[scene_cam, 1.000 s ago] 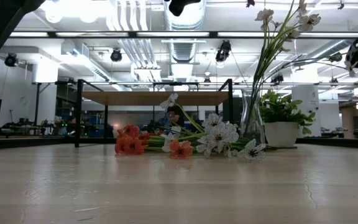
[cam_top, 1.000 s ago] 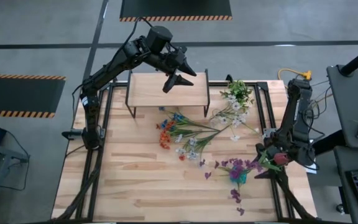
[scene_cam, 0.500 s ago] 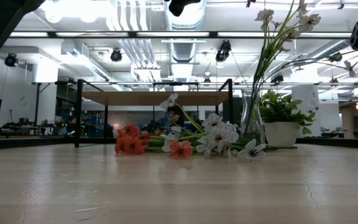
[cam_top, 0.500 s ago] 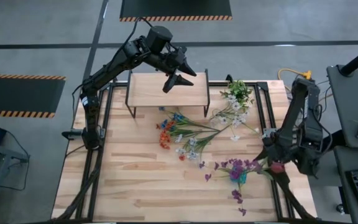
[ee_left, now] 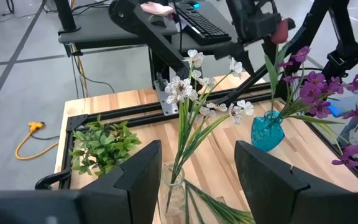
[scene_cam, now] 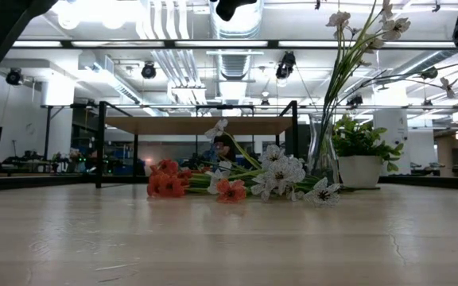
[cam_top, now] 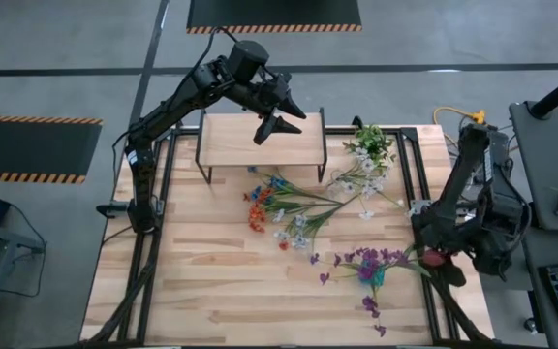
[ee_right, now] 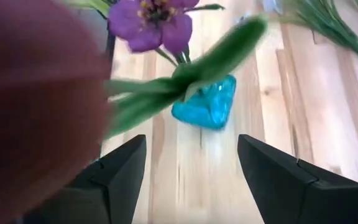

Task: Pick and place flowers into a vace then onto a shelf
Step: Put the white flowers into the blue flower vase

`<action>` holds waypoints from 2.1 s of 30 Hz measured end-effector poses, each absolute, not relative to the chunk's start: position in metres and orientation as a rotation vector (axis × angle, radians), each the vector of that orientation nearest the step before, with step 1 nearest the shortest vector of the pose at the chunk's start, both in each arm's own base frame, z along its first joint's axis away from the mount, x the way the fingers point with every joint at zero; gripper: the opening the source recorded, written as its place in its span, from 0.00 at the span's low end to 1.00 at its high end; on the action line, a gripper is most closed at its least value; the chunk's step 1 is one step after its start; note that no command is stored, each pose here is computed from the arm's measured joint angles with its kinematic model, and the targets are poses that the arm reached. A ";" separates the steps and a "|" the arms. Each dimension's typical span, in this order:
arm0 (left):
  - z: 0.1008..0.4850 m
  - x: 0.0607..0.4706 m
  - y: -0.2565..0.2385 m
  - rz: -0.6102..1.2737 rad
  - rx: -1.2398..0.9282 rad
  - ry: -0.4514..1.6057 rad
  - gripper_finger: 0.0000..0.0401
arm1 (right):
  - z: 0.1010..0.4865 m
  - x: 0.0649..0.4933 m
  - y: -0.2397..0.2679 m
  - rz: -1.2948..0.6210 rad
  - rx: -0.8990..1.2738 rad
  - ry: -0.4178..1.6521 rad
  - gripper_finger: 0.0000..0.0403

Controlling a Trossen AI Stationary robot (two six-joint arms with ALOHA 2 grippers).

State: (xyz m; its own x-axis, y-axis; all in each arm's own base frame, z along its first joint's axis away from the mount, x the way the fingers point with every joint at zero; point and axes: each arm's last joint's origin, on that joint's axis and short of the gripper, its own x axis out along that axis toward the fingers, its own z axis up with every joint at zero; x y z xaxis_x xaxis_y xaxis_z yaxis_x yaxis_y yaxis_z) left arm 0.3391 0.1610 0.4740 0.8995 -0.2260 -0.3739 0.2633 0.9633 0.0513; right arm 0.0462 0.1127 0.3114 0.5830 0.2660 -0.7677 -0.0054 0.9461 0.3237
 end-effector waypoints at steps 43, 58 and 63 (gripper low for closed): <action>0.472 0.338 0.160 -0.260 0.096 0.397 0.47 | 0.340 0.028 0.053 0.788 -0.231 -0.291 0.29; 0.474 0.339 0.166 -0.132 0.159 0.409 0.47 | 0.288 0.053 0.074 0.683 -0.287 -0.424 0.27; 0.475 0.340 0.166 -0.131 0.166 0.399 0.47 | 0.310 0.058 0.060 0.611 -0.280 -0.430 0.27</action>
State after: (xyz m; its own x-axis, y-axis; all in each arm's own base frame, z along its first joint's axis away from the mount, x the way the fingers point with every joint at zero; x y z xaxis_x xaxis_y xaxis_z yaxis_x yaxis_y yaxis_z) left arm 0.3395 0.1658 0.4745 0.9132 -0.0938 -0.3965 0.1588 0.9781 0.1345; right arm 0.0580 0.0604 0.3100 0.7353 0.6056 0.3043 -0.4915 0.7856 -0.3757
